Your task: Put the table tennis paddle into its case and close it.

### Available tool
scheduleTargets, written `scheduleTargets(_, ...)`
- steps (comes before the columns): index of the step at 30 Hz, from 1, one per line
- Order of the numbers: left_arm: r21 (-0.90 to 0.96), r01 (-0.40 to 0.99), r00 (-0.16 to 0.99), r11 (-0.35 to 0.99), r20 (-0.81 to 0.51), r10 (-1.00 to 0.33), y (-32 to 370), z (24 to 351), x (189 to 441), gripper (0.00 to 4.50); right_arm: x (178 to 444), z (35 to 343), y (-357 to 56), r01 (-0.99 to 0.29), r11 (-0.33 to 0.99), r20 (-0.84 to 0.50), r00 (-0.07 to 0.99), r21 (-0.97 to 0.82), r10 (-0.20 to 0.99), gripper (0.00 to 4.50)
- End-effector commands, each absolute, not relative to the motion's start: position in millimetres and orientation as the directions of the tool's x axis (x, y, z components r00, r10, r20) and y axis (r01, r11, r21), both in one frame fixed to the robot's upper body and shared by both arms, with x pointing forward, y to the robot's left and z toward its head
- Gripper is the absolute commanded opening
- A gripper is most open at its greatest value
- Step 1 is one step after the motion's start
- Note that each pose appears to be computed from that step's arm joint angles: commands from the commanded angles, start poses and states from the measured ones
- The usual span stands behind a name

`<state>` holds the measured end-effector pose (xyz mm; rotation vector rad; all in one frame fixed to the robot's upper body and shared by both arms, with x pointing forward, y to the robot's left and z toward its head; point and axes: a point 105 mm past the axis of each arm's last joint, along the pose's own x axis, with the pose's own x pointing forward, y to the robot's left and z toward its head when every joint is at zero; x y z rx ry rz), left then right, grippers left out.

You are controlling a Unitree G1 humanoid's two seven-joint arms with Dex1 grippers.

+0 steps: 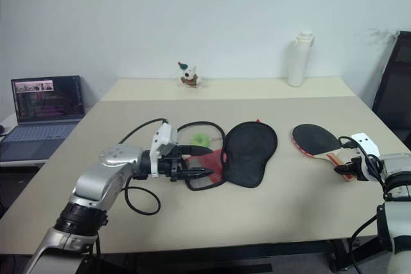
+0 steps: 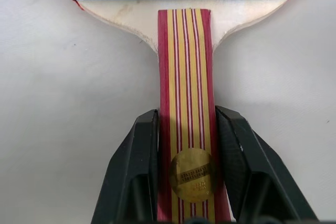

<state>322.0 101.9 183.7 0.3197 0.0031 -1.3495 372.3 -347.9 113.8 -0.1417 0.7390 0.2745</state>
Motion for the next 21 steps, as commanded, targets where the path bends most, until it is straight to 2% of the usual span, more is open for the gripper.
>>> scheduleTargets(1, 0.264, 0.947, 0.231, 0.184, -0.162, -0.959, 102.5, 192.5, 322.3, 3.20, 379.6, 138.3, -348.8, -0.234, 0.972, -0.601, 0.780, -0.020, 0.175, 1.22)
scheduleTargets(7, 0.263, 0.946, 0.235, 0.188, -0.161, -0.959, 103.0, 189.3, 321.9, 3.20, 369.7, 136.1, -315.5, -0.146, 0.988, -0.537, 0.830, 0.056, 0.153, 1.22)
scheduleTargets(9, 0.264, 0.946, 0.236, 0.188, -0.162, -0.958, 102.8, 188.2, 322.1, 3.20, 362.4, 129.3, -311.1, -0.073, 0.995, -0.546, 0.832, 0.070, 0.099, 1.22)
scheduleTargets(18, 0.269, 0.945, 0.237, 0.187, -0.169, -0.957, 104.2, 186.4, 320.6, 3.20, 357.7, 135.4, -291.6, -0.018, 1.000, -0.493, 0.870, -0.003, 0.014, 4.25)
scheduleTargets(19, 0.268, 0.945, 0.237, 0.187, -0.170, -0.956, 104.4, 186.2, 320.4, 3.20, 358.1, 136.3, -290.6, -0.011, 1.000, -0.488, 0.873, -0.002, 0.009, 4.46)
scheduleTargets(21, 0.267, 0.945, 0.239, 0.189, -0.171, -0.956, 104.8, 185.8, 320.5, 3.20, 362.5, 137.4, -287.7, 0.007, 1.000, -0.468, 0.884, 0.011, -0.001, 4.46)
